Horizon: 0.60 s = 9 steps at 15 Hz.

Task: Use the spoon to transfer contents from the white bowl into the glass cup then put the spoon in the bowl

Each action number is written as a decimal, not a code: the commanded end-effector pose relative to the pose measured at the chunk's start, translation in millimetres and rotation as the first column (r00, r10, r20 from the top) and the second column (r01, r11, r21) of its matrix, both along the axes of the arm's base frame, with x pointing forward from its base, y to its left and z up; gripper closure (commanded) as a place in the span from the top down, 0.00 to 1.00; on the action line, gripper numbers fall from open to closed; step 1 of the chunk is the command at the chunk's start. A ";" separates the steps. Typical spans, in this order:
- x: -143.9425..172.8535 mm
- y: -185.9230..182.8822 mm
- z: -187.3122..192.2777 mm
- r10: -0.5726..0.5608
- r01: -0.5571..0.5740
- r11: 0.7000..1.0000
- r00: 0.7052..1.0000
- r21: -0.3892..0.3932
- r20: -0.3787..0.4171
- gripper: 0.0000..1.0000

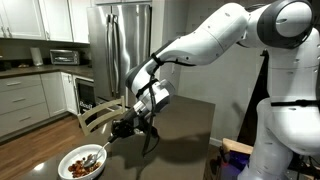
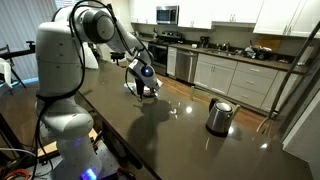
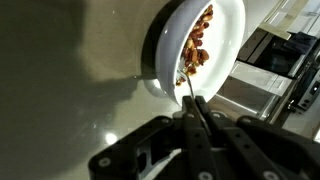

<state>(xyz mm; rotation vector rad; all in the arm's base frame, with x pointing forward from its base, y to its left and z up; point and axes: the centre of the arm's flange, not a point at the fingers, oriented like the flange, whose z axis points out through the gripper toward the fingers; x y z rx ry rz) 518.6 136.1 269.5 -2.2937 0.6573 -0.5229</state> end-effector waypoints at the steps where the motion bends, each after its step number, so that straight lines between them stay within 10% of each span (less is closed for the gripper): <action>1: 6.3 3.8 16.8 0.024 -0.024 1.000 0.999 -0.005 0.021 0.02; 9: 16.6 13.4 33.9 0.082 -0.076 0.991 0.995 -0.107 0.048 0.02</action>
